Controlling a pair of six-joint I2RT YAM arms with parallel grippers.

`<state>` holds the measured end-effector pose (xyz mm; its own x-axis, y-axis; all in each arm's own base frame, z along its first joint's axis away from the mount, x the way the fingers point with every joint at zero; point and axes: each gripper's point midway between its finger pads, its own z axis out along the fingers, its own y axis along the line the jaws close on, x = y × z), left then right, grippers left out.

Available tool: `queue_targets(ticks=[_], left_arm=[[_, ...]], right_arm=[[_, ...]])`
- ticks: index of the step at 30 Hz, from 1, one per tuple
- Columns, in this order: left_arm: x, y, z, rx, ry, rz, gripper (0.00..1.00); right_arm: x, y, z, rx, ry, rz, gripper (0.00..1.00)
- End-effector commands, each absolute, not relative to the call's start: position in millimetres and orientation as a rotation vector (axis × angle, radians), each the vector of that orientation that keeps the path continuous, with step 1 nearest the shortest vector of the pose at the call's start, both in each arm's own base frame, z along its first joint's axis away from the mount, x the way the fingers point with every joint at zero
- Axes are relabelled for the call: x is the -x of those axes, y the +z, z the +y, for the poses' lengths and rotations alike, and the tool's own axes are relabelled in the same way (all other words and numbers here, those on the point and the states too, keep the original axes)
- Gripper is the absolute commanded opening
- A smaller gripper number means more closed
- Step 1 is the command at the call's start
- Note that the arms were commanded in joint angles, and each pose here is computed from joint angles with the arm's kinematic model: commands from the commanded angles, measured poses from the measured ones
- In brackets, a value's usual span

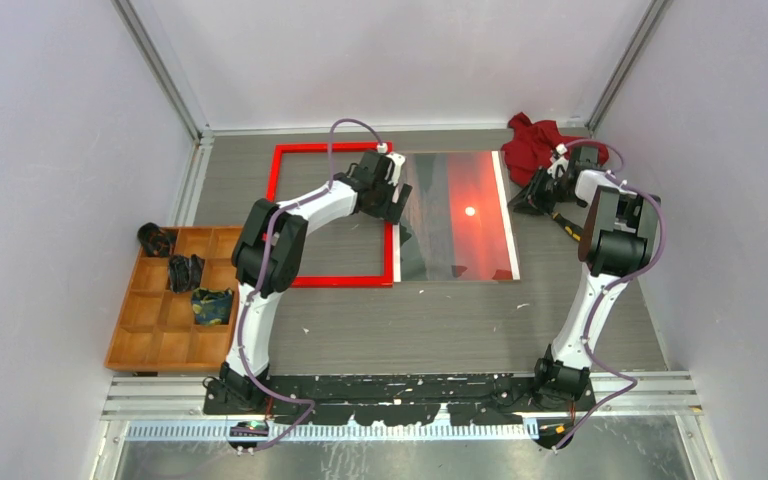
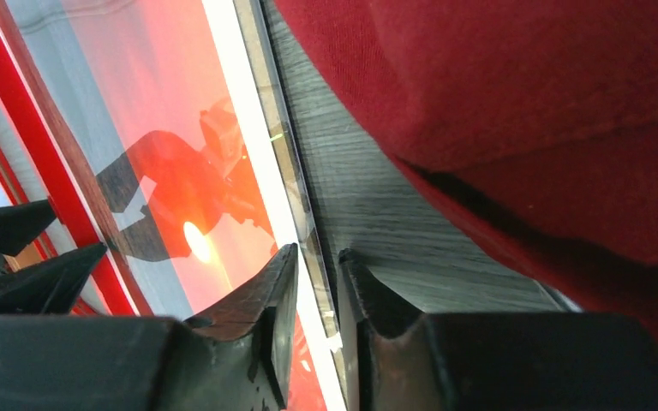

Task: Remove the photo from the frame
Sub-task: Pick up the photo frame item from the photo frame.

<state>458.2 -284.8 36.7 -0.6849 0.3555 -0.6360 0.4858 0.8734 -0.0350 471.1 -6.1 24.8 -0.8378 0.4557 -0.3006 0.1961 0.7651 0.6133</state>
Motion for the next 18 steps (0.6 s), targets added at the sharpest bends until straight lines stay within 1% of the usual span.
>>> queue_targets(ticks=[1, 3, 7, 8, 18], left_arm=[[-445.6, 32.8, -280.3, -0.616, -0.283, 2.433, 0.88], [-444.7, 32.2, -280.3, -0.616, -0.286, 2.435, 0.88], [-443.7, 30.5, -281.0, -0.615, -0.293, 2.44, 0.88], [-443.5, 29.8, -280.9, -0.616, -0.293, 2.442, 0.88], [-446.7, 42.8, -275.9, -0.597, -0.275, 2.425, 0.9]], right_arm=[[-467.8, 10.0, -6.7, -0.511, 0.796, 2.566, 0.27], [-466.6, 8.0, -8.0, -0.515, 0.795, 2.571, 0.22], [-467.2, 12.3, -10.9, -0.548, 0.829, 2.543, 0.03], [-467.7, 14.7, -13.8, -0.556, 0.835, 2.531, 0.01], [-465.5, 30.4, -42.3, -0.626, 0.842, 2.447, 0.01]])
